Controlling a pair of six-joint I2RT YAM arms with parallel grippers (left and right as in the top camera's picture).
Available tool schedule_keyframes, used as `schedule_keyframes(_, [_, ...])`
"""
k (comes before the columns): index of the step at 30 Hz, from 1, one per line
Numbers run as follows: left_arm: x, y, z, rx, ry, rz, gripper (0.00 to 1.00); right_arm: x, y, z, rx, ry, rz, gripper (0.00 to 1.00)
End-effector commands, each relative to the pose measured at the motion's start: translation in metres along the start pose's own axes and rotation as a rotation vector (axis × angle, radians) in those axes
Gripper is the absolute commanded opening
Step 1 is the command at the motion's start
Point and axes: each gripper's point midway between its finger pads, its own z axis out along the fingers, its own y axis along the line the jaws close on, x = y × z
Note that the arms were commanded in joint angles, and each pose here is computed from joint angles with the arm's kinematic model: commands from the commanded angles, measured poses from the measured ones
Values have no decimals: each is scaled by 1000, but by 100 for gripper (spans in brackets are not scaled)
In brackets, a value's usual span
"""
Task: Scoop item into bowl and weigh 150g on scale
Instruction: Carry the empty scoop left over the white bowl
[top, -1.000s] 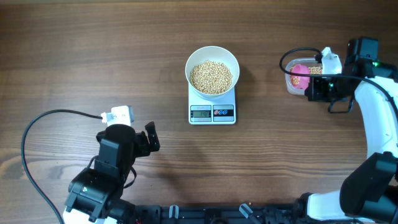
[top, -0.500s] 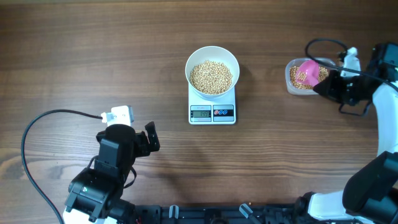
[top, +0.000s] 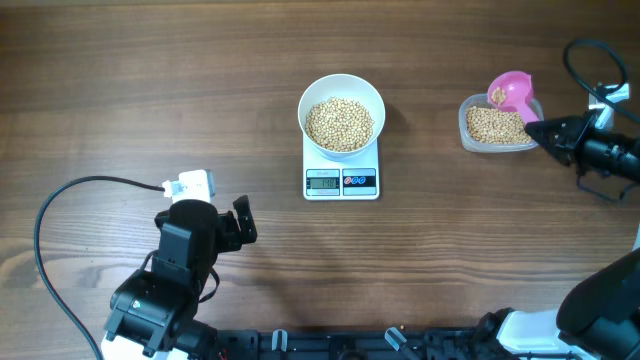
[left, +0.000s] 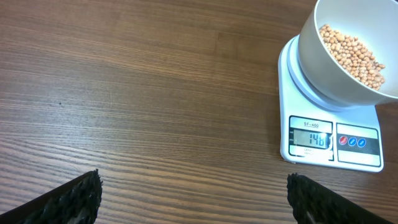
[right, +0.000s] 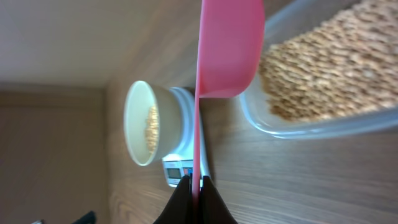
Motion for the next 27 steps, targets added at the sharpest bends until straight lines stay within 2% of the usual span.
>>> schedule_keyframes(1, [0,4,1,-18,-3,8,100,4,54,-13,-121,-50,-142,4])
schedule_keyframes(4, [0,4,1,-18,-3,8,100,20,99,-7,-146,-34,-314,4])
schedule_keyframes(8, [0,4,1,-18,-3,8,100,48,122,29,-10,49,-520,4])
schedule_keyframes(12, [0,4,1,-18,-3,8,100,90,167,65,-126,162,-683,4])
schedule_keyframes(16, [0,4,1,-18,-3,8,100,106,184,87,-92,183,-678,4])
schedule_keyframes(20, [0,4,1,-18,-3,8,100,107,176,99,7,173,-728,4])
schedule_keyframes(27, [0,4,1,-18,-3,8,100,102,159,142,15,221,-750,4])
